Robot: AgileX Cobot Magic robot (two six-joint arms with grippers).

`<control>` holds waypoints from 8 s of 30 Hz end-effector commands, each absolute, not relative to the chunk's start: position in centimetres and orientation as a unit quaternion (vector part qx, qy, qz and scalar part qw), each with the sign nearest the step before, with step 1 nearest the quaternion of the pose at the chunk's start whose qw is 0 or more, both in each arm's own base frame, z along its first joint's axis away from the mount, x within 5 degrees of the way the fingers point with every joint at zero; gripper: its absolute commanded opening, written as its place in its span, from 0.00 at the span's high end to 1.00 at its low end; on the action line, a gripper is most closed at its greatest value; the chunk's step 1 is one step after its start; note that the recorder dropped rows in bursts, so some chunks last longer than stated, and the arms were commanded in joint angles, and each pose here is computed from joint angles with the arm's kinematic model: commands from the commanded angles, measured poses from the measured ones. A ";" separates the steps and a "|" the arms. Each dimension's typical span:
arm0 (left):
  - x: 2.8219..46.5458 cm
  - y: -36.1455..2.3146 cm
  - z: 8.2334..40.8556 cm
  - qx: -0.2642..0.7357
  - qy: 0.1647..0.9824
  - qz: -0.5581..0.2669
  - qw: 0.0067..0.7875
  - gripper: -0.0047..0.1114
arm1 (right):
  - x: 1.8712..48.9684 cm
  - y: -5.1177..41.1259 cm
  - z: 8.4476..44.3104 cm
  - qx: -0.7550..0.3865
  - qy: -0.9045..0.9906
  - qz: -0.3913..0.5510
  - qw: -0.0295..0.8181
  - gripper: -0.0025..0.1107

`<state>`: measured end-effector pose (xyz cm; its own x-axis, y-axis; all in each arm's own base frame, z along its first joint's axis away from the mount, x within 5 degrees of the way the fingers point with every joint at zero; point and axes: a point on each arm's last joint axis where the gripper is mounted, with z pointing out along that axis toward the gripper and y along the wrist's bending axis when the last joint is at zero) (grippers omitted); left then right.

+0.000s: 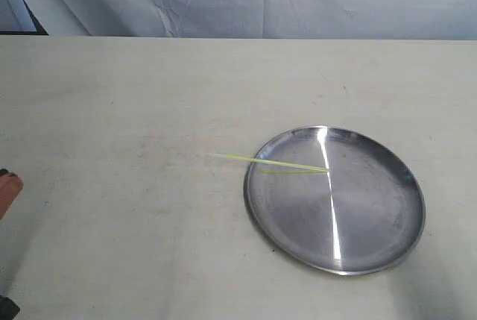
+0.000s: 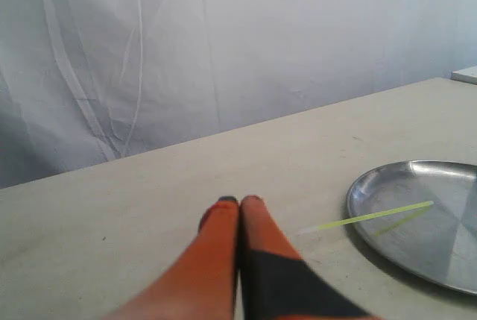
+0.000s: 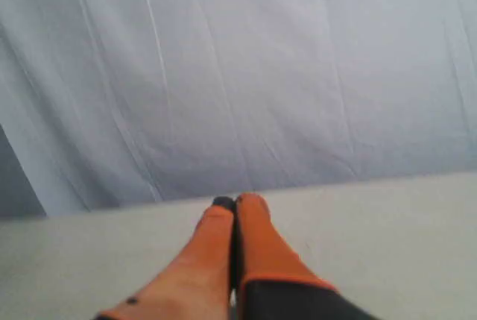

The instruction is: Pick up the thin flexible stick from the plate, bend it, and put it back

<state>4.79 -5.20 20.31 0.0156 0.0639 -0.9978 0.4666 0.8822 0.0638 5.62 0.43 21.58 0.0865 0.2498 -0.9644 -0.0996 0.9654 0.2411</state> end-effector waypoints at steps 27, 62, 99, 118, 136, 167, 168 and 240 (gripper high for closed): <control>4.7 -5.2 20.5 0.193 0.682 -0.149 0.689 0.96 | 22.3 2.6 36.8 -0.174 0.781 -0.018 0.599 0.98; 4.7 -5.3 20.5 0.194 0.682 -0.150 0.689 0.96 | 36.1 14.6 11.5 -0.440 0.896 0.021 0.053 0.51; 4.7 -5.3 20.5 0.194 0.682 -0.150 0.689 0.96 | 28.7 13.4 25.7 -0.339 0.918 0.120 0.165 0.99; 3.5 -6.7 21.9 0.062 0.649 -0.438 0.619 0.96 | 17.2 12.7 24.1 -0.284 0.875 0.346 0.186 0.99; 2.6 -6.9 26.2 0.121 0.634 -0.399 0.651 0.96 | 14.5 13.1 23.5 -0.293 0.809 0.449 0.241 0.99; 8.2 -7.0 36.6 0.159 0.625 -0.529 0.552 0.96 | 14.1 13.8 24.8 -0.330 0.747 0.507 0.275 0.99; 9.4 -7.0 36.0 0.159 0.639 -0.547 0.517 0.96 | 14.1 13.8 24.8 -0.332 0.743 0.509 0.281 0.99; 16.2 -14.7 29.2 0.322 0.709 -0.522 0.349 0.96 | 15.4 21.2 30.2 -0.366 0.720 0.538 0.240 0.98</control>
<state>15.44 -14.60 30.76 -0.5723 0.0046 -0.8201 0.8085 0.1704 -0.5632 16.43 21.65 28.48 -0.6529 -0.2880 -0.7006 -0.7571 0.2194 0.6154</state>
